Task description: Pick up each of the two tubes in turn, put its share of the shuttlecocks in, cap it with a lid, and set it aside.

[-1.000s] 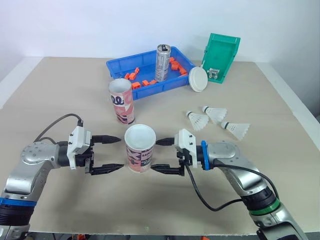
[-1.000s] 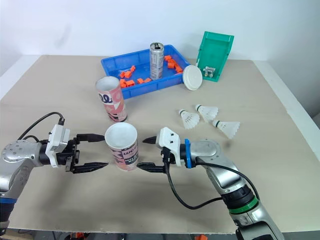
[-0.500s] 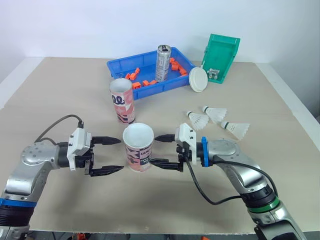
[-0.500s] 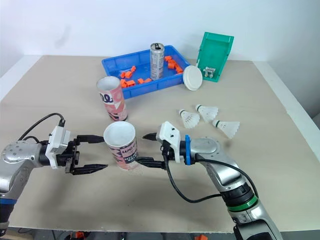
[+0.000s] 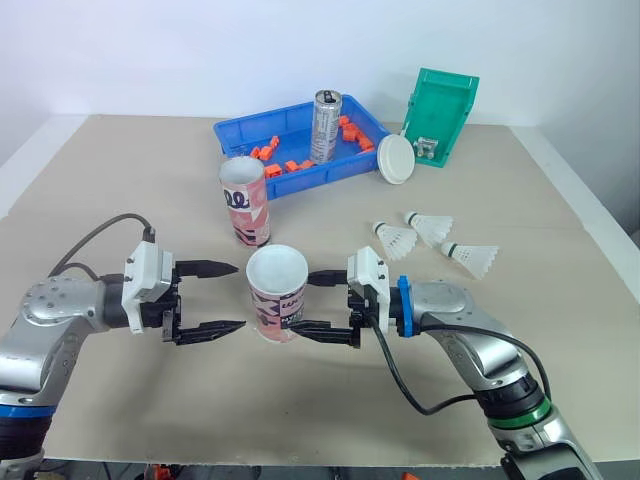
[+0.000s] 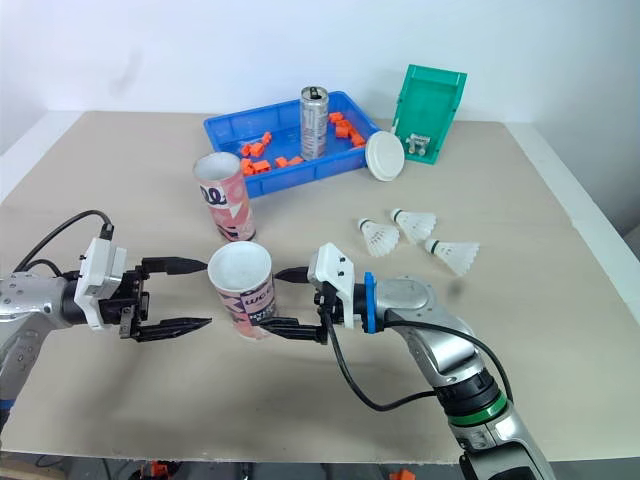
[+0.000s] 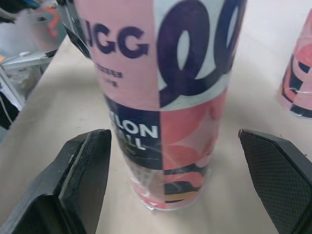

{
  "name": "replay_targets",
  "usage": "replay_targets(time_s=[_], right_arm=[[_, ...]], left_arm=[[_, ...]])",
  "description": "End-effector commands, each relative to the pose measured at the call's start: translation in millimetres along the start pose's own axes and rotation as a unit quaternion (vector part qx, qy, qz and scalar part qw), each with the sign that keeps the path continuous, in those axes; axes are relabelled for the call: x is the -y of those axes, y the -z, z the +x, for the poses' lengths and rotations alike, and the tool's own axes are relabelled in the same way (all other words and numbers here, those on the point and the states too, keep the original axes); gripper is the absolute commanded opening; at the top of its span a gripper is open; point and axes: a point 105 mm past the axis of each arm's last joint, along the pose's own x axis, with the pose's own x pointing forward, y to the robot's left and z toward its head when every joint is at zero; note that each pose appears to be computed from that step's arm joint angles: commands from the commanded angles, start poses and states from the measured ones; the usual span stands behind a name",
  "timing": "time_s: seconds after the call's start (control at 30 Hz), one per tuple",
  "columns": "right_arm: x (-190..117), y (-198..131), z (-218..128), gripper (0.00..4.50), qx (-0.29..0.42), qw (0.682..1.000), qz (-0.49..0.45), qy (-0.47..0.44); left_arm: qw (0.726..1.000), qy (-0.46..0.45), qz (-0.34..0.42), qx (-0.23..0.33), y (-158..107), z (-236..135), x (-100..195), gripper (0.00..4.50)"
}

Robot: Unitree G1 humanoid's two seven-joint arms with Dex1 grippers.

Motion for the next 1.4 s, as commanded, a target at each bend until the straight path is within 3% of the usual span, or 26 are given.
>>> replay_targets(time_s=[0.03,0.47,1.1,1.4], right_arm=[[3.4,-15.0,2.1,4.50,0.022,0.999,-0.032,0.004],[-5.6,-9.3,4.2,4.50,0.016,0.998,-0.055,-0.028],[9.7,-9.4,25.0,4.50,0.028,0.998,-0.052,-0.030],[1.8,-13.0,12.3,4.50,0.027,0.997,-0.050,-0.051]], left_arm=[[1.000,-0.002,0.022,0.005,-15.5,0.1,-1.4,4.48],[1.000,-0.001,0.019,0.004,-14.9,1.3,-5.0,4.48],[1.000,0.003,0.012,0.008,-12.4,2.8,-5.5,4.48],[1.000,0.003,0.011,0.010,-13.5,4.0,-5.5,4.48]])
